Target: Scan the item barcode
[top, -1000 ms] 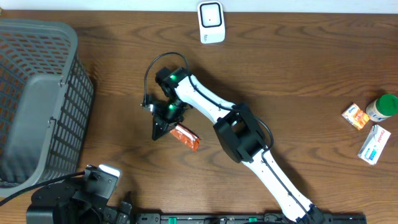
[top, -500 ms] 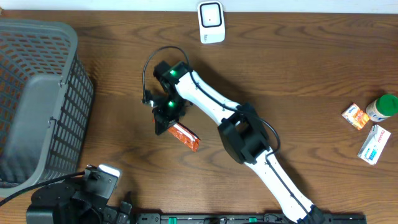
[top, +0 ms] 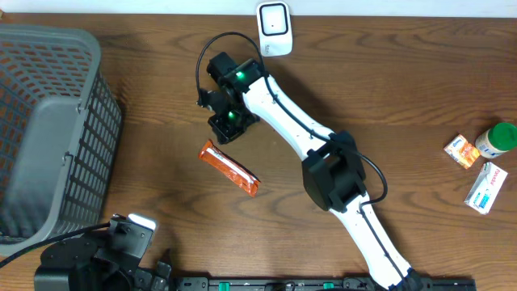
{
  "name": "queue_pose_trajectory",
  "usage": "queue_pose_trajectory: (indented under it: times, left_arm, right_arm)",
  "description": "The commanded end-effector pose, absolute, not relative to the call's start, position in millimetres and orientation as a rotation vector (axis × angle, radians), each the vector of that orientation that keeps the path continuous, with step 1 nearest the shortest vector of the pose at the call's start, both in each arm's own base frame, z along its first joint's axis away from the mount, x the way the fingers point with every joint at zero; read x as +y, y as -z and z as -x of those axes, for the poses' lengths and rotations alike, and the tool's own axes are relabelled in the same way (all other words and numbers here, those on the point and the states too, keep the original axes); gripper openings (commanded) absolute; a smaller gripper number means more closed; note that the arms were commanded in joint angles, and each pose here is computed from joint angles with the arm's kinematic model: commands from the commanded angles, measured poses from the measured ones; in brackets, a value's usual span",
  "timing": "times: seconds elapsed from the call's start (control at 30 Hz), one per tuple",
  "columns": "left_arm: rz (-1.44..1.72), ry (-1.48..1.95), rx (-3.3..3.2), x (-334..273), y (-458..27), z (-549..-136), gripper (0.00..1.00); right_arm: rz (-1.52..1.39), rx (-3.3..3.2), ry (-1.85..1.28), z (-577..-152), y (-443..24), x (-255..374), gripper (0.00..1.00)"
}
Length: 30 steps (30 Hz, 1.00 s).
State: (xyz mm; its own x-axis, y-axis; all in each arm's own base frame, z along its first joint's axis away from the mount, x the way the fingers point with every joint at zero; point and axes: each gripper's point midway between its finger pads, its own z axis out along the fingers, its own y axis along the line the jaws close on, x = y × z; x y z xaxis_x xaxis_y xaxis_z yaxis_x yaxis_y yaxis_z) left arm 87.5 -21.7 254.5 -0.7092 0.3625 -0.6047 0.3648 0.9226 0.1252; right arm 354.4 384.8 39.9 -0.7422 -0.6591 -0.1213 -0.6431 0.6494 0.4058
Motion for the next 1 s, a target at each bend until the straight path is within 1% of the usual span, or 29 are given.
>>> queue_pose_trajectory:
  times: [0.0, 0.53, 0.67, 0.97]
  left_arm:
    - [-0.524, -0.002, 2.413, -21.4, -256.3, -86.4, 0.95]
    - [-0.524, -0.001, 2.413, -21.4, -256.2, -86.3, 0.95]
    - [-0.524, -0.002, 2.413, -21.4, -256.3, -86.4, 0.95]
    - [-0.524, -0.001, 2.413, -21.4, -256.2, -86.3, 0.95]
  right_arm:
    - [-1.087, -2.846, 0.621, -357.6, -31.8, 384.2, 0.01]
    - [-1.099, -2.791, 0.581, -332.2, -29.7, 392.7, 0.01]
    - [-1.103, -2.821, 0.511, -334.5, -26.4, 390.0, 0.01]
    - [-1.097, -2.806, 0.493, -328.4, -26.0, 389.6, 0.01]
